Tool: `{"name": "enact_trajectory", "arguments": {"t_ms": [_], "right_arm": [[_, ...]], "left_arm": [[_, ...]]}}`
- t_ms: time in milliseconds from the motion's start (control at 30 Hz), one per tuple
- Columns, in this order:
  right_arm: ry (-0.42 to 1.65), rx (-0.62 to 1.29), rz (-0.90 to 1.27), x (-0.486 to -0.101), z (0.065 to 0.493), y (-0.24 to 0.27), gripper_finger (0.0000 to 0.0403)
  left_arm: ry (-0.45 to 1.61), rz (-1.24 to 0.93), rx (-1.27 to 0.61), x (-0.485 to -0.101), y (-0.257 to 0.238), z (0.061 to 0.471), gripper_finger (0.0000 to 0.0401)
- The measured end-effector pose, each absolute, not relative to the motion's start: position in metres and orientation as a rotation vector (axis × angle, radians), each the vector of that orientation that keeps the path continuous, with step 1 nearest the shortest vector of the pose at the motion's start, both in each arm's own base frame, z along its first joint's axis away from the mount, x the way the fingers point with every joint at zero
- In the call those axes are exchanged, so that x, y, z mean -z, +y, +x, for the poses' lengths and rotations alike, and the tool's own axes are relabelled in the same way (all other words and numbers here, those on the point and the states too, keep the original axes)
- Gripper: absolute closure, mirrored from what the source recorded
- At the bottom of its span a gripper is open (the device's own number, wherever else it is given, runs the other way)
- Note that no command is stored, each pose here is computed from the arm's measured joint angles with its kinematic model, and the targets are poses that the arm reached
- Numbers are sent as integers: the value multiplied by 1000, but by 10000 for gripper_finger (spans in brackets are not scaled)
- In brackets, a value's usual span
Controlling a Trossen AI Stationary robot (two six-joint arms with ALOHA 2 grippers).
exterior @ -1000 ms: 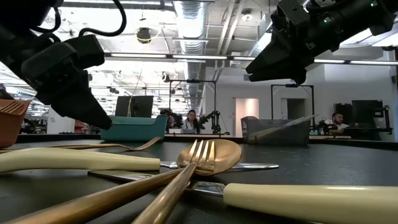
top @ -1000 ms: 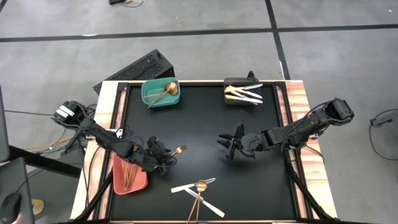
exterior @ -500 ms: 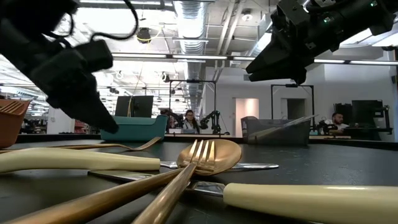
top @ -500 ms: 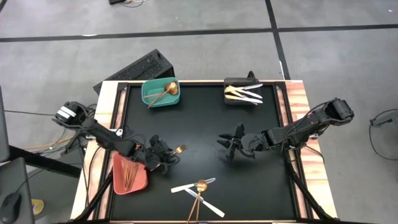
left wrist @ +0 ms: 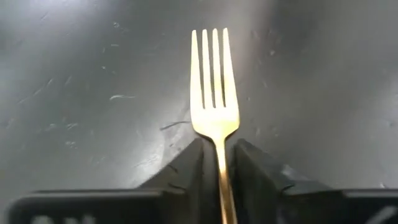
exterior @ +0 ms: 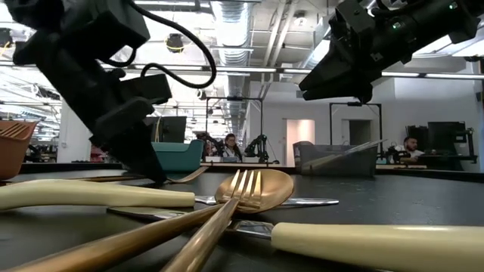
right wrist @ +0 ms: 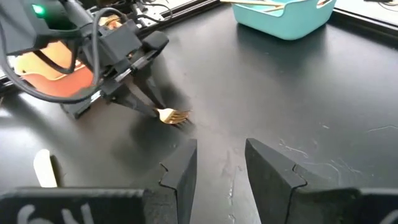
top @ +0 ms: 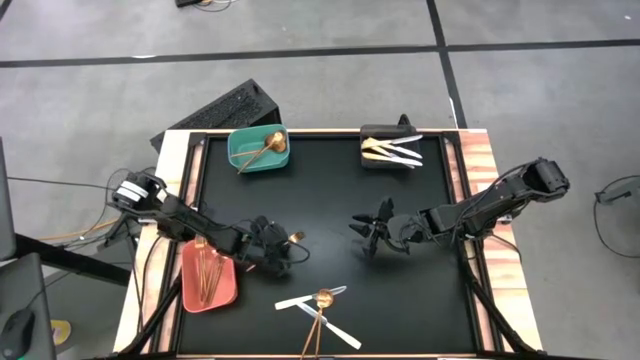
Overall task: Sort silverware by color (type)
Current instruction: Put the gold fork into the orange bin
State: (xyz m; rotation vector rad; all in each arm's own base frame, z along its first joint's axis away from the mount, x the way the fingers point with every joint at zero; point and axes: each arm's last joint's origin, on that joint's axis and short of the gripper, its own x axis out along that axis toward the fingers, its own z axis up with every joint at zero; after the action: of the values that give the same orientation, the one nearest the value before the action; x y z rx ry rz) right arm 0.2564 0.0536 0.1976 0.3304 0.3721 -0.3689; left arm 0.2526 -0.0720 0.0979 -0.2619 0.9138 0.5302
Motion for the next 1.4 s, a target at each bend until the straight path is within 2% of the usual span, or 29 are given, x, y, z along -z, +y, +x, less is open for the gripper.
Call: {"name": "enact_trajectory", "arguments": {"t_ms": [133, 233, 467, 667, 900, 1167, 1400], "right_arm": [[372, 367, 328, -198, 256, 54, 248], [373, 365, 327, -198, 256, 54, 248], [393, 361, 316, -196, 255, 55, 248], [405, 365, 309, -195, 255, 55, 248], [430, 370, 297, -193, 253, 55, 248], [430, 367, 297, -193, 253, 56, 248], [432, 349, 290, -193, 252, 61, 248]], "left_arm": [[963, -260, -539, -113, -74, 253, 389], [1019, -236, -604, -128, -75, 249, 391], [1022, -123, -916, -179, -80, 241, 397], [975, -83, -1031, -222, -90, 235, 397], [921, -79, -1036, -233, -99, 233, 397], [863, -120, -916, -226, -118, 237, 397], [847, -217, -912, -226, -150, 206, 397]]}}
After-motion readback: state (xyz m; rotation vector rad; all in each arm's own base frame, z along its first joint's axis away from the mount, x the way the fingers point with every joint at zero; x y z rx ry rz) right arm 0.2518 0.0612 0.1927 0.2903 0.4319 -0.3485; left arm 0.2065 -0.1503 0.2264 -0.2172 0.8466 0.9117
